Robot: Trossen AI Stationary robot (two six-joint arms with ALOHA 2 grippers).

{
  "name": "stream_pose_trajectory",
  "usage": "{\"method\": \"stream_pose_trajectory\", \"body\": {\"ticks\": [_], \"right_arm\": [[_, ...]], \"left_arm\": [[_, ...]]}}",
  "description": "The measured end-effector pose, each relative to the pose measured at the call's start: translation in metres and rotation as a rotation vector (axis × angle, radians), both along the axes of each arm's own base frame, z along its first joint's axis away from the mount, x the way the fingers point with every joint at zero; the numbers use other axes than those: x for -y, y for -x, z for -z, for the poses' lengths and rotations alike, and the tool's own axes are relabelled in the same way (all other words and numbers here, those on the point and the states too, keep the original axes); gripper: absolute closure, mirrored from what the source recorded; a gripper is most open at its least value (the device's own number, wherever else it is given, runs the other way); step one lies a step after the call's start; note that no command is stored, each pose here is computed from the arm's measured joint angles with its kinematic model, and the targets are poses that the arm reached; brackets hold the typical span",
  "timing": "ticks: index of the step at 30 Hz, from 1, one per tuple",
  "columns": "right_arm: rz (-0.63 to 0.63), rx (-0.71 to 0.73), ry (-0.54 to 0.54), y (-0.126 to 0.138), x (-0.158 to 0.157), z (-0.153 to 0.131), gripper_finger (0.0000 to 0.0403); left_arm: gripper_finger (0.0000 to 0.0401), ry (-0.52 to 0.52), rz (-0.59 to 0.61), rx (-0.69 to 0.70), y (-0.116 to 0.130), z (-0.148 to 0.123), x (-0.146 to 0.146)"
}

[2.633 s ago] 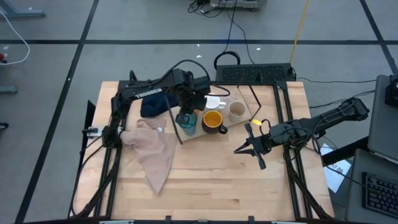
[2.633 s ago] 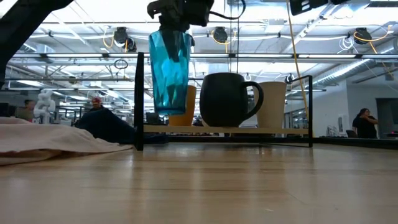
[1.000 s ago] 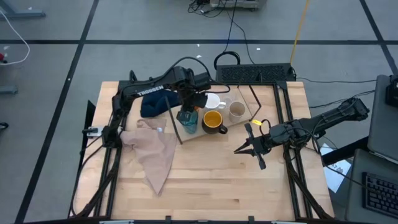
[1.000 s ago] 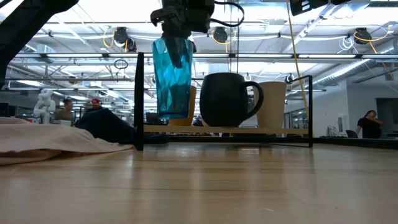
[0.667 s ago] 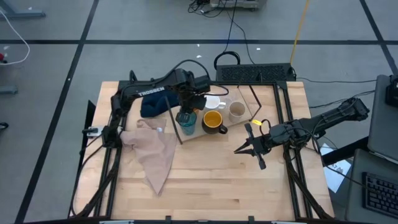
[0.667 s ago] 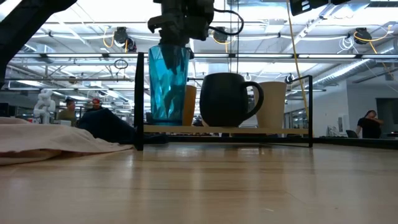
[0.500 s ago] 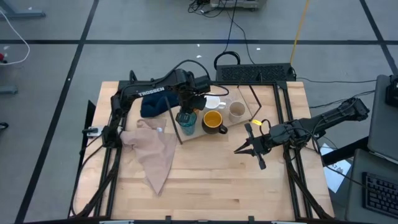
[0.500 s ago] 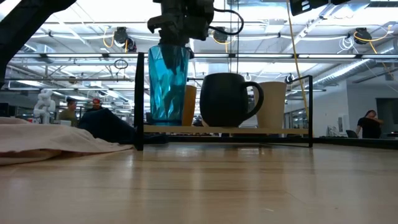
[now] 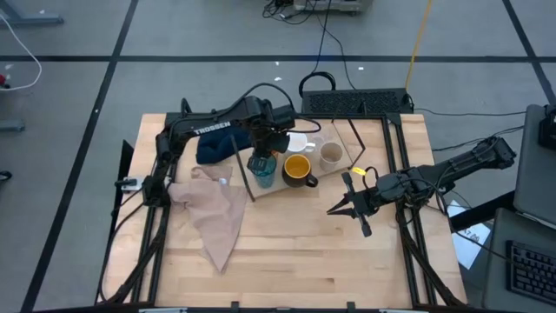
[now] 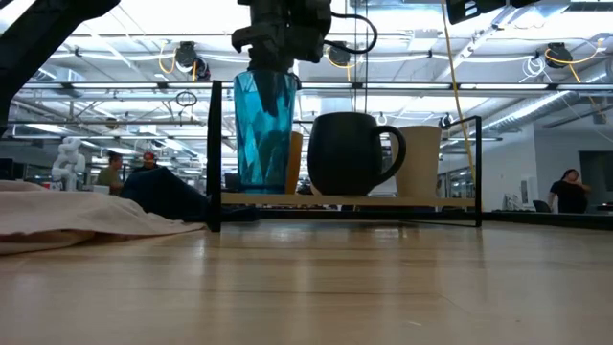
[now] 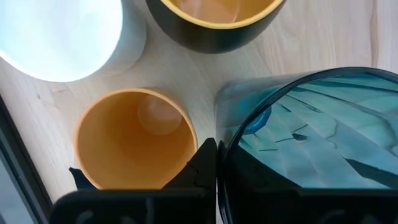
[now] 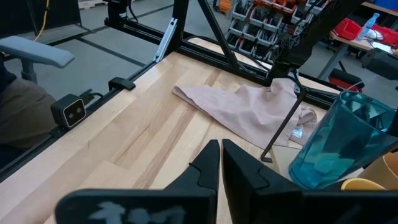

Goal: Stack small to large cups/mugs on shelf
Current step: Put the blue cup on the shelf aligned with the other yellow cup, then return to Home Position

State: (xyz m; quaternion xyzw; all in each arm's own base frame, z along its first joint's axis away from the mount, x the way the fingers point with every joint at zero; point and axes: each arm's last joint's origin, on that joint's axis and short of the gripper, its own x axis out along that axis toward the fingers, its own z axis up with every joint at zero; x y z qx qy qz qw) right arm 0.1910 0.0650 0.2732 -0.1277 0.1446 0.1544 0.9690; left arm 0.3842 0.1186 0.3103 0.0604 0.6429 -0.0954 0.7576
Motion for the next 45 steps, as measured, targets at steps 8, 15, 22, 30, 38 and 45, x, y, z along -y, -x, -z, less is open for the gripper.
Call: {"method": "stream_pose_trajectory", "body": {"ticks": [8, 15, 22, 30, 38, 45], "right_arm": [[0.0, 0.0, -0.001, 0.0, 0.0, 0.0, 0.0394], [0.0, 0.0, 0.0, 0.0, 0.0, 0.0, 0.0394], [0.0, 0.0, 0.0, 0.0, 0.0, 0.0, 0.0394], [0.0, 0.0, 0.0, 0.0, 0.0, 0.0, 0.0394], [-0.001, 0.0, 0.001, 0.0, 0.0, 0.0, 0.0394], [-0.002, 0.006, 0.006, 0.0, 0.0, 0.0, 0.0394]], "left_arm": [[0.0362, -0.012, -0.011, -0.007, 0.0, 0.001, -0.001], [0.0309, -0.028, -0.041, -0.018, 0.0, 0.002, -0.001], [0.027, -0.018, -0.086, -0.029, 0.0, 0.002, 0.0], [0.0237, -0.036, -0.091, -0.06, 0.003, 0.001, 0.001], [0.0218, -0.045, -0.099, -0.044, 0.009, -0.01, 0.003], [0.0217, -0.06, -0.136, 0.047, 0.022, -0.042, 0.01]]}}
